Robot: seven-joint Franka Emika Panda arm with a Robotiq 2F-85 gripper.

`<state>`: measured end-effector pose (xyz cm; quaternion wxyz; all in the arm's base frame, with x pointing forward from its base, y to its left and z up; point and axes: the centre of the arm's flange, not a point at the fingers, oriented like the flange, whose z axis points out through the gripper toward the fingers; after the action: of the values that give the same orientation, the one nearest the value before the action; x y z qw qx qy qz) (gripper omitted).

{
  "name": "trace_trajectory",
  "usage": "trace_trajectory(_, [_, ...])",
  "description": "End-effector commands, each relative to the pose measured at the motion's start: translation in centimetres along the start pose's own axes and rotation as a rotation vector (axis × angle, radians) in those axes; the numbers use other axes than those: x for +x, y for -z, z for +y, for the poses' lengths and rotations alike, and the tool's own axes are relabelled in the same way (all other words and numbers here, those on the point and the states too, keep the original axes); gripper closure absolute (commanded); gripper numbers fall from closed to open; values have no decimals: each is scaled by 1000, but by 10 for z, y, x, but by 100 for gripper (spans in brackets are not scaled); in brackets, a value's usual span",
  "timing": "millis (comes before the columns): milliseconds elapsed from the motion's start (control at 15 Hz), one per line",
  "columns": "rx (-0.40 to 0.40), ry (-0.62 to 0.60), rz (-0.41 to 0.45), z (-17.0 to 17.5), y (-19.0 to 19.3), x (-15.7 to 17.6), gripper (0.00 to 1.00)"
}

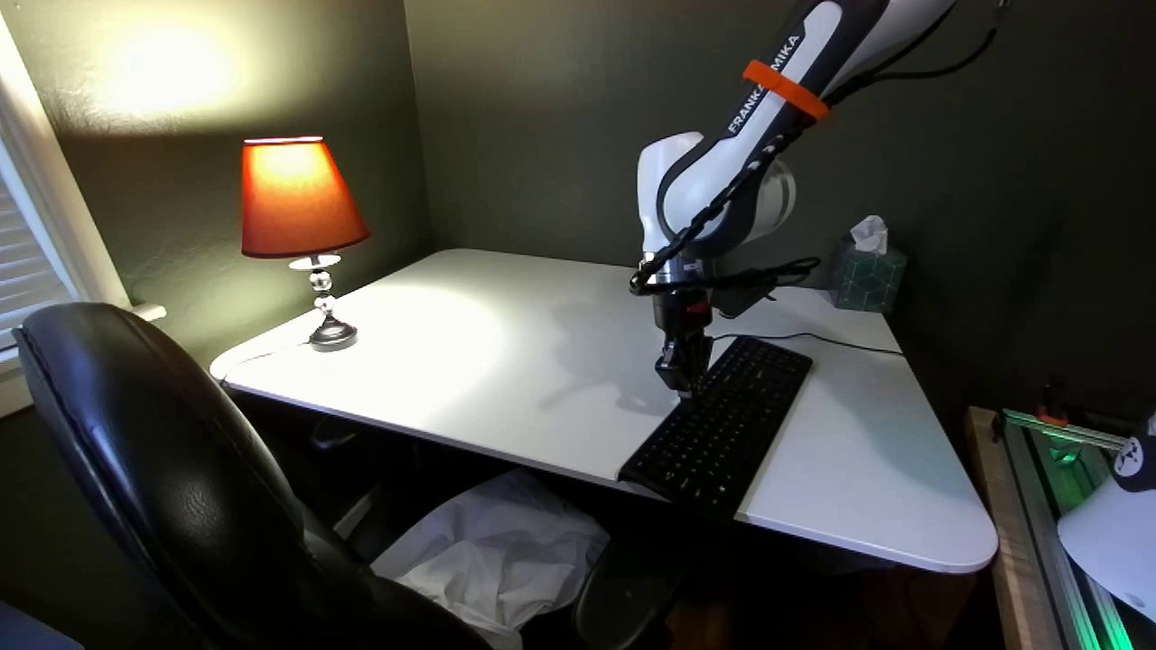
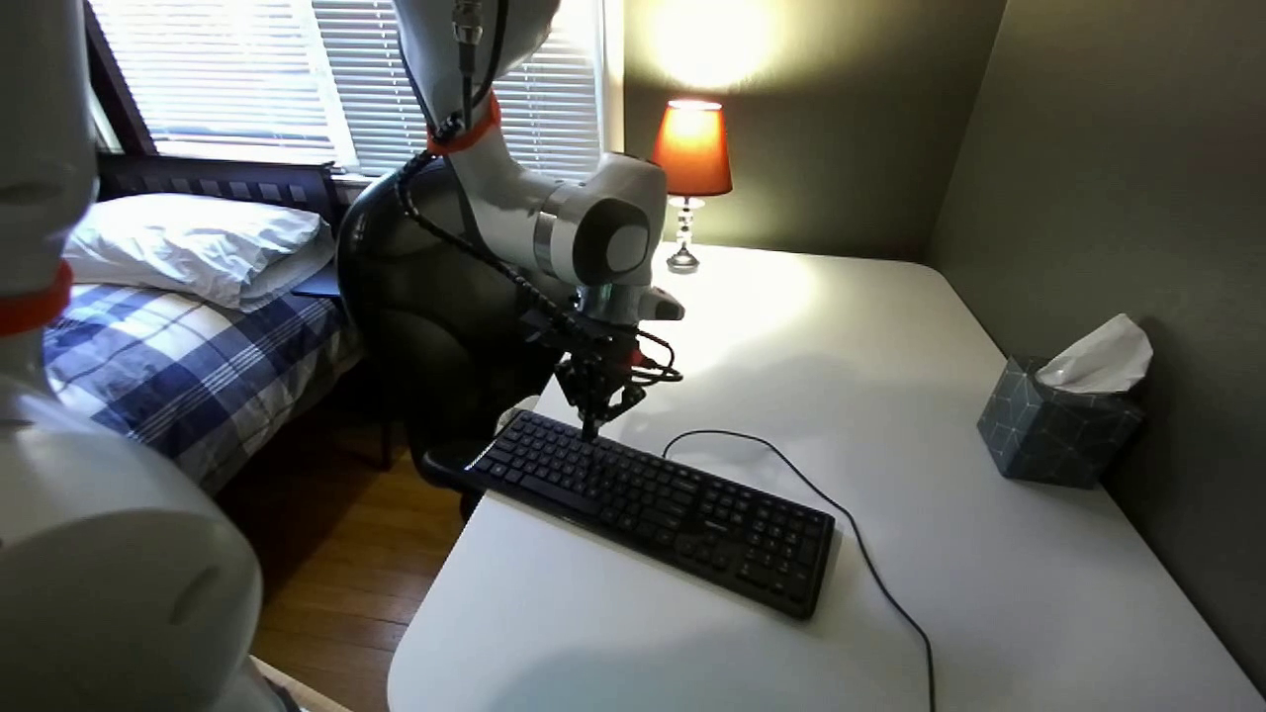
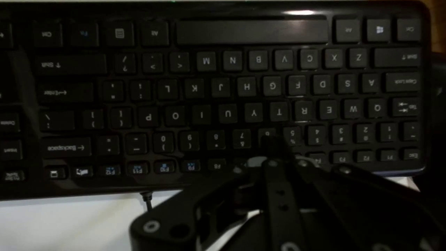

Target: Press the key directly above the number six key on the keyboard

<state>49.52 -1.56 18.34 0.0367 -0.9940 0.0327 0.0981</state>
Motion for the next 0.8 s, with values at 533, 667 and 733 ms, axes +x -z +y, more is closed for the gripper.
trace_trajectory(533, [23, 3, 10, 0, -16, 18, 100])
trace_trajectory(667, [25, 2, 12, 1, -16, 20, 100])
trace_trajectory(733, [27, 1, 14, 2, -17, 21, 100])
